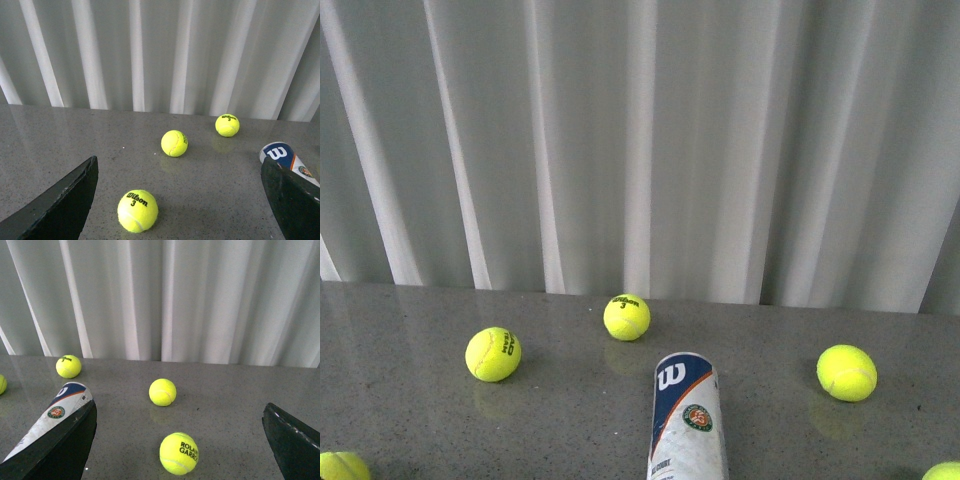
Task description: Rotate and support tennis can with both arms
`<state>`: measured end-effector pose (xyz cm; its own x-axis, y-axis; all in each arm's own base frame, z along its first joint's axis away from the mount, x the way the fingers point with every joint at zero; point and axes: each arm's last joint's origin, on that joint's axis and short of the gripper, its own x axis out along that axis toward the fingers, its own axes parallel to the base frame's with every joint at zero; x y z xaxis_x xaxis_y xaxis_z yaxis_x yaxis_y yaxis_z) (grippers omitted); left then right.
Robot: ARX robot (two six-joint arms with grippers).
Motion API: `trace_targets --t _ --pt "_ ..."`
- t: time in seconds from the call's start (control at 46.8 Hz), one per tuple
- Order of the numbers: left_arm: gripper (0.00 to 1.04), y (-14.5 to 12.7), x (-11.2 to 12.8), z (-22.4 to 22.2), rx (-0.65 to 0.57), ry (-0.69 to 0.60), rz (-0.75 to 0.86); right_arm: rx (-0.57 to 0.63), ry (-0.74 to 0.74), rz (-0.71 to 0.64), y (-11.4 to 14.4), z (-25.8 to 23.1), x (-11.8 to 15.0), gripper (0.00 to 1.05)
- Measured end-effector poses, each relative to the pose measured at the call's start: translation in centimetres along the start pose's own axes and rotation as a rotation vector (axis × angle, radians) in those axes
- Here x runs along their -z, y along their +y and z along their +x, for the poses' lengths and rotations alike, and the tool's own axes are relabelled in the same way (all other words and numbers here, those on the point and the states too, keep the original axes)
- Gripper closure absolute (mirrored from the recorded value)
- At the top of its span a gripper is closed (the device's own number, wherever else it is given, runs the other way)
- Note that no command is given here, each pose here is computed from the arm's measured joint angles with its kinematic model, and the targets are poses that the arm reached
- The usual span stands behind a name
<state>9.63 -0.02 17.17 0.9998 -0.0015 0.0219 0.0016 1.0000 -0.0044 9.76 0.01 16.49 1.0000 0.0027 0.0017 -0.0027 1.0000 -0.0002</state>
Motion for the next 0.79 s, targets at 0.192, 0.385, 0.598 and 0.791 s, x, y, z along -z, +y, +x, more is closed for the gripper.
trace_targets --t 0.192,0.385,0.598,0.791 --pt "0.07 0.00 0.00 0.00 0.000 0.000 0.000 0.000 0.000 0.000 0.00 0.00 0.00 0.07" --pt "0.07 0.00 0.00 0.00 0.000 0.000 0.000 0.000 0.000 0.000 0.00 0.00 0.00 0.07" --pt "0.07 0.00 0.00 0.00 0.000 0.000 0.000 0.000 0.000 0.000 0.00 0.00 0.00 0.07" --pt "0.07 0.00 0.00 0.00 0.000 0.000 0.000 0.000 0.000 0.000 0.00 0.00 0.00 0.07"
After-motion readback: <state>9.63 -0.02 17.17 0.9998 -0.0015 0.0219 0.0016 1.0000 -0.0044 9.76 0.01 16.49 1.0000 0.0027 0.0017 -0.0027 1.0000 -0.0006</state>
